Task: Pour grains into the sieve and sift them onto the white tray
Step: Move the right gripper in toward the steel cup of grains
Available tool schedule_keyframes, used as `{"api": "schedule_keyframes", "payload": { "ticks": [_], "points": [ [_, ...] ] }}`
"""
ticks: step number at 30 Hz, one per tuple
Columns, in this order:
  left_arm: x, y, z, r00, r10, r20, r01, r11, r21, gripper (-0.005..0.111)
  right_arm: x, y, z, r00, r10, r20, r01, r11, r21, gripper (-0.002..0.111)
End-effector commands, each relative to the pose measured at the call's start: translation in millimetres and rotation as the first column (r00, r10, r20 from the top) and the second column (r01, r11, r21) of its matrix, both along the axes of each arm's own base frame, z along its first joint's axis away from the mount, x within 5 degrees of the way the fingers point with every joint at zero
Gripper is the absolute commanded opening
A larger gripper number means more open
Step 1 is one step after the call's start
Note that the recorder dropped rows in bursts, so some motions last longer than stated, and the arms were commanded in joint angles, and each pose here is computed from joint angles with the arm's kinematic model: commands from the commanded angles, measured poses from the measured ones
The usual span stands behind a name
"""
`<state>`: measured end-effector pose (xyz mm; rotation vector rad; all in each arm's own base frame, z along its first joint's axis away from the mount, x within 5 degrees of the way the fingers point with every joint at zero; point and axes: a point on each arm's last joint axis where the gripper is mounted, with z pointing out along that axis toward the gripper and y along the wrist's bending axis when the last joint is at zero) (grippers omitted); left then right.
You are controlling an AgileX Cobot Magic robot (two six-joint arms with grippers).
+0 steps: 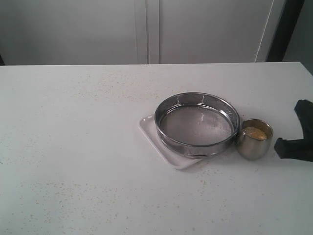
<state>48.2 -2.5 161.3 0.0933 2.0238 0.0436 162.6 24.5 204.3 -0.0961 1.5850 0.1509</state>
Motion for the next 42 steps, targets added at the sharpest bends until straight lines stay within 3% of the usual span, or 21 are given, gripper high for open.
{"api": "schedule_keyframes", "payload": {
  "ticks": [1,12,27,29,32,37,39,42],
  "points": [
    [-1,0,-4,1.0,-0.001,-0.021,0.001,1.0,0.0,0.0,7,2,-16,0.999,0.003,-0.05,-0.003,1.0,0.003,0.0],
    [-1,0,-4,1.0,-0.001,-0.021,0.001,1.0,0.0,0.0,20,4,-48,0.993,0.004,-0.119,-0.005,1.0,-0.003,0.0],
    [-1,0,-4,1.0,-0.001,-0.021,0.001,1.0,0.0,0.0,21,7,-102,0.921,0.025,-0.388,-0.04,0.999,-0.031,0.001],
    [-1,0,-4,1.0,-0.001,-0.021,0.001,1.0,0.0,0.0,23,6,-104,0.919,0.017,-0.394,-0.033,0.999,-0.033,0.008],
    [-1,0,-4,1.0,-0.001,-0.021,0.001,1.0,0.0,0.0,26,7,-105,0.919,0.017,-0.395,-0.033,0.999,-0.033,0.031],
    [-1,0,-4,1.0,-0.001,-0.021,0.001,1.0,0.0,0.0,35,8,-102,0.932,0.021,-0.362,-0.041,0.998,-0.046,0.091],
    [-1,0,-4,1.0,-0.001,-0.021,0.001,1.0,0.0,0.0,38,9,-101,0.937,0.023,-0.348,-0.049,0.997,-0.068,0.106],
    [-1,0,-4,1.0,-0.001,-0.021,0.001,1.0,0.0,0.0,41,9,-100,0.941,0.023,-0.337,-0.049,0.996,-0.069,0.105]
  ]
}}
